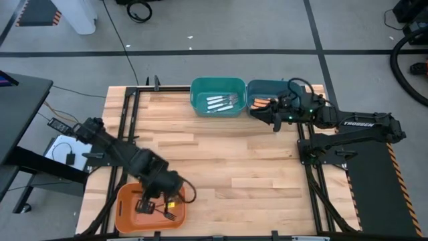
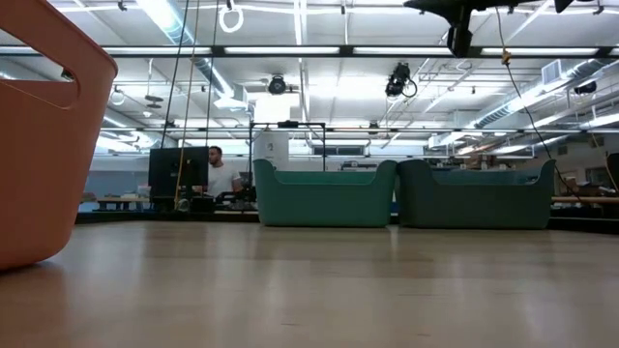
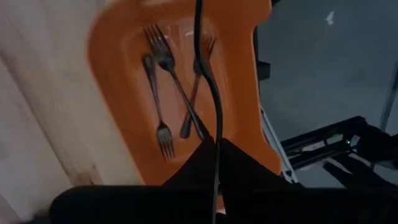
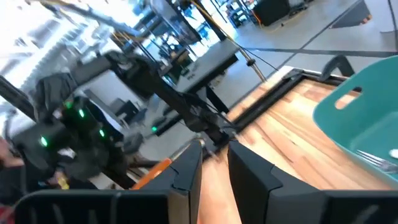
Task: Sort silverware by color (type)
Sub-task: Put the black fork into the orange bin
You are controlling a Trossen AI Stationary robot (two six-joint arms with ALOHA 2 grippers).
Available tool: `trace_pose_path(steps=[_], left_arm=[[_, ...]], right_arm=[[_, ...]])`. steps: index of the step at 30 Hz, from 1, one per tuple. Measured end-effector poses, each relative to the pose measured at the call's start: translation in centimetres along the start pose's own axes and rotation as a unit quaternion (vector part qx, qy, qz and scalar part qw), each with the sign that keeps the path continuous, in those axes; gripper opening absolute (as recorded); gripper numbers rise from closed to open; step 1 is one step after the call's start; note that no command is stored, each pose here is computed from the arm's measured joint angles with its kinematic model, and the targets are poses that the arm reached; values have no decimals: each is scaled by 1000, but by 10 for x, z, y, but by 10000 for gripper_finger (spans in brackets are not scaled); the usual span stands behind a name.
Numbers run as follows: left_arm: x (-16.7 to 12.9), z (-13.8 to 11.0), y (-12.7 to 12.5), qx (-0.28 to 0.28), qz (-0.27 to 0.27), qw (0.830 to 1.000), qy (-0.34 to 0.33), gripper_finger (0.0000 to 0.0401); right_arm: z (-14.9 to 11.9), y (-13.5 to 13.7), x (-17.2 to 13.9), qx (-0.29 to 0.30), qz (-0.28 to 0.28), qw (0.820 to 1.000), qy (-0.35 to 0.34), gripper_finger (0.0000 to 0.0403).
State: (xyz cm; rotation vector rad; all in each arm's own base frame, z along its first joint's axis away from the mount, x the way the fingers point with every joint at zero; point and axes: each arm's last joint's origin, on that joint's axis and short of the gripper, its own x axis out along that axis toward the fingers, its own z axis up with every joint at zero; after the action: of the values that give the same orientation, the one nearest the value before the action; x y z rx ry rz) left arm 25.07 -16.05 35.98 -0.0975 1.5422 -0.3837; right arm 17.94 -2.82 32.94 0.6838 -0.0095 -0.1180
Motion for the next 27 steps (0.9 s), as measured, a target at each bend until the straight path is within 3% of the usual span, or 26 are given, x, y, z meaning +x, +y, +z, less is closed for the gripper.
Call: trace_pose_path(steps=[8,11,15,22,27], left_arm=[[15,-23,-44,3,14,1000,17,15],[38,-36,-48,-6,32,998,46,15],[76,-58,-42,-19,25,997,70,15],[122,-71,-18,-54,-25,998,3,15],[149,-78,6,-86,23,996,8,20]], right_arm=[[5,9,1,37,39,998,-34,84],[3,13,4,38,49,997,-39,84],[-2,18,12,40,60,997,-41,84],[-17,19,30,57,38,997,-27,84],[-26,19,43,71,35,997,-17,84]])
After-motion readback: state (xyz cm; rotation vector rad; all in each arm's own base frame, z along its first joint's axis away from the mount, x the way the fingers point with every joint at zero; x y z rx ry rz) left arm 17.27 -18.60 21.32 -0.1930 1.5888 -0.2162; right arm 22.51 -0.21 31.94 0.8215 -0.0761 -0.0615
